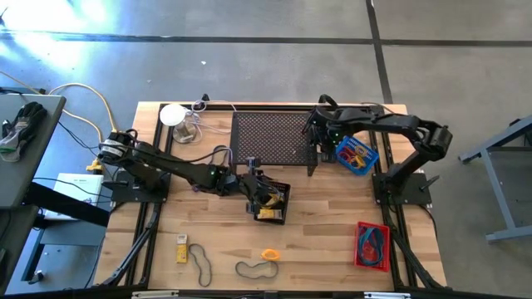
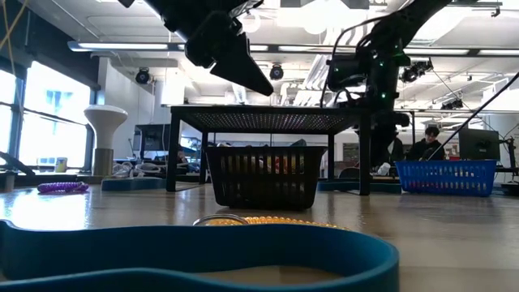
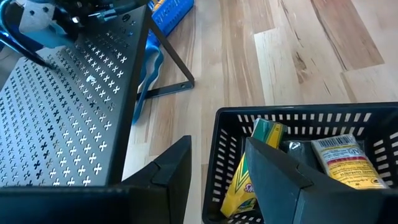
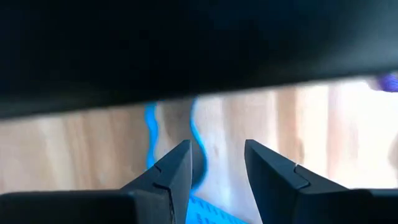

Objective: Pick & Place Office Desk Supplies
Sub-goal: Put the blue rubber band into the orange bin

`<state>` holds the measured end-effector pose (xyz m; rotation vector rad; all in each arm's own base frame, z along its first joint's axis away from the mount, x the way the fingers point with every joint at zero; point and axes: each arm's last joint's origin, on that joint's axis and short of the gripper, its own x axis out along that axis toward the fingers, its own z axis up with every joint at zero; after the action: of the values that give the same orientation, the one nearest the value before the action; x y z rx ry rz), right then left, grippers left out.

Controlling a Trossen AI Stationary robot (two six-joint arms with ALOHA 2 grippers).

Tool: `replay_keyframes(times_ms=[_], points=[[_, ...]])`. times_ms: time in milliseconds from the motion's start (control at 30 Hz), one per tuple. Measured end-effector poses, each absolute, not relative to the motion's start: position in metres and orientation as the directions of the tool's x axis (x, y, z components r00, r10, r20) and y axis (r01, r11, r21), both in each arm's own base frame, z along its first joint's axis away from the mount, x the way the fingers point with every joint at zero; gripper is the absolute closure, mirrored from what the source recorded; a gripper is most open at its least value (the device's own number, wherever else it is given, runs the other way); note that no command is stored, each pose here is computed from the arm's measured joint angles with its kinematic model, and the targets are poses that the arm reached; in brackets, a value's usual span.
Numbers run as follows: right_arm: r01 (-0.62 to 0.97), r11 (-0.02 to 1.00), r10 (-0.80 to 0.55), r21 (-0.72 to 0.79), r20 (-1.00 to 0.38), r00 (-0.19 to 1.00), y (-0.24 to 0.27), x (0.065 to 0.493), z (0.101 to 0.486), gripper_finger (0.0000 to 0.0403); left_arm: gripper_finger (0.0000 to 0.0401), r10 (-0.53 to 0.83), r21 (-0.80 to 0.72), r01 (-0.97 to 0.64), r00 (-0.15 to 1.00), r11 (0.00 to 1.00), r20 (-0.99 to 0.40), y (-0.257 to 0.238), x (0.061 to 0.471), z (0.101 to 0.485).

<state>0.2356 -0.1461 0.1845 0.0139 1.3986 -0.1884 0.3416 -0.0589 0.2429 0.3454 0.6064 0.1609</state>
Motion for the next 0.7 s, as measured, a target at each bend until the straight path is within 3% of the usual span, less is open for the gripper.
replay_keyframes(times_ms=[700], points=[[0.129, 0.984, -0.148, -0.124, -0.968, 0.201, -0.141, 0.229, 0.175, 0.0267, 0.0257, 0.238, 0.361, -0.036, 0.812, 0.932, -0.533, -0.062, 0.341, 0.243]])
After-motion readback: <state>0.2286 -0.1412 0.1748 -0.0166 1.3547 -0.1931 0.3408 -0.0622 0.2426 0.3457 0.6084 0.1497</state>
